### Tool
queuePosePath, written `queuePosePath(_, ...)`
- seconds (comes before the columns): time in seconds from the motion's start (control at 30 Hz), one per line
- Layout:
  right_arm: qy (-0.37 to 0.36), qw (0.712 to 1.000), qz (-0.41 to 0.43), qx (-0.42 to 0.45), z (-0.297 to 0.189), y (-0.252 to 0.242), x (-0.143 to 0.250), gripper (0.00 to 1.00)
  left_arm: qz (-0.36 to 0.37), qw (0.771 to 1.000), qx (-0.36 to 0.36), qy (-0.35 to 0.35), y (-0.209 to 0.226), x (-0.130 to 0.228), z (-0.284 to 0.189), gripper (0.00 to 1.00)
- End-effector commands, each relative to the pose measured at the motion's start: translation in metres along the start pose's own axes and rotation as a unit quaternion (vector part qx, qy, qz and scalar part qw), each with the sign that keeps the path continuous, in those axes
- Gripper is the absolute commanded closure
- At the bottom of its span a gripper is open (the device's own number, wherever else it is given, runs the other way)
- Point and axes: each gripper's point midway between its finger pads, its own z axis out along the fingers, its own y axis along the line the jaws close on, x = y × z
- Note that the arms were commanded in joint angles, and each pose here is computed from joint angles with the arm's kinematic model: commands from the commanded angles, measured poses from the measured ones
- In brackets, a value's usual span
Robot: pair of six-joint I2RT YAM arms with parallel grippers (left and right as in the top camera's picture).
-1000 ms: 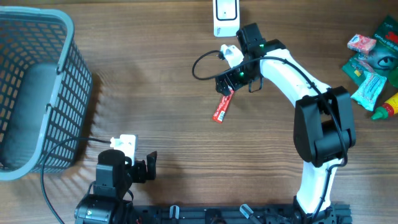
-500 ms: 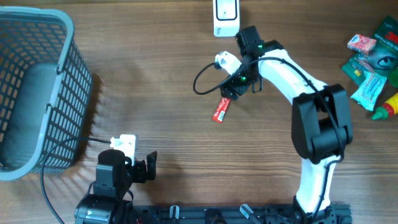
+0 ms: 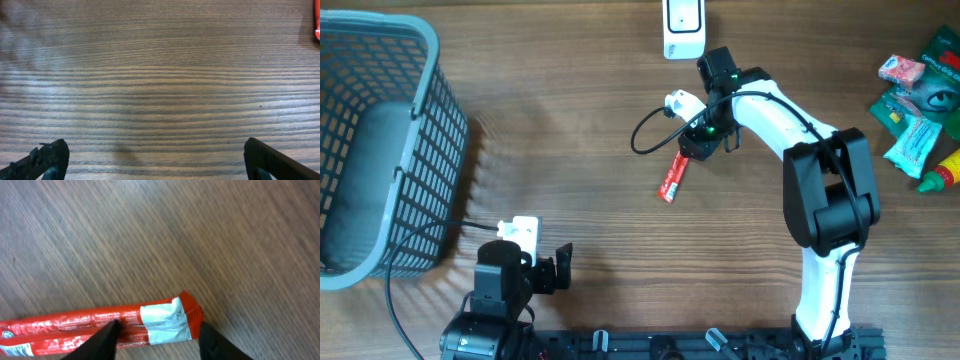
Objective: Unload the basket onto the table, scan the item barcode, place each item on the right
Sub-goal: 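Lift the red stick and hold it up under the scanner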
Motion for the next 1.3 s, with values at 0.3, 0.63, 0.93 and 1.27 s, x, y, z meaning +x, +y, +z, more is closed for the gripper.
queuePosePath(0.3,0.016,0.996,0.087,0.005,0.000,-0.009,-0.007,0.06,0.001,1.000,-0.003,-0.002,0.001,0.000,0.000,0.00)
queuePosePath(0.63,0.028,0.998,0.027,-0.046,0.024,0.015,0.016,0.06,0.001,1.000,-0.003,-0.002,0.001,0.000,0.000,0.00)
queuePosePath(0.93,0.104,0.994,0.022,-0.007,0.057,0.021,0.048,0.15,0.001,1.000,-0.003,-0.002,0.001,0.000,0.000,0.00)
queuePosePath(1.27,0.150,0.988,0.040,-0.020,0.075,0.031,0.077,0.78,0.001,1.000,-0.003,-0.002,0.001,0.000,0.000,0.00)
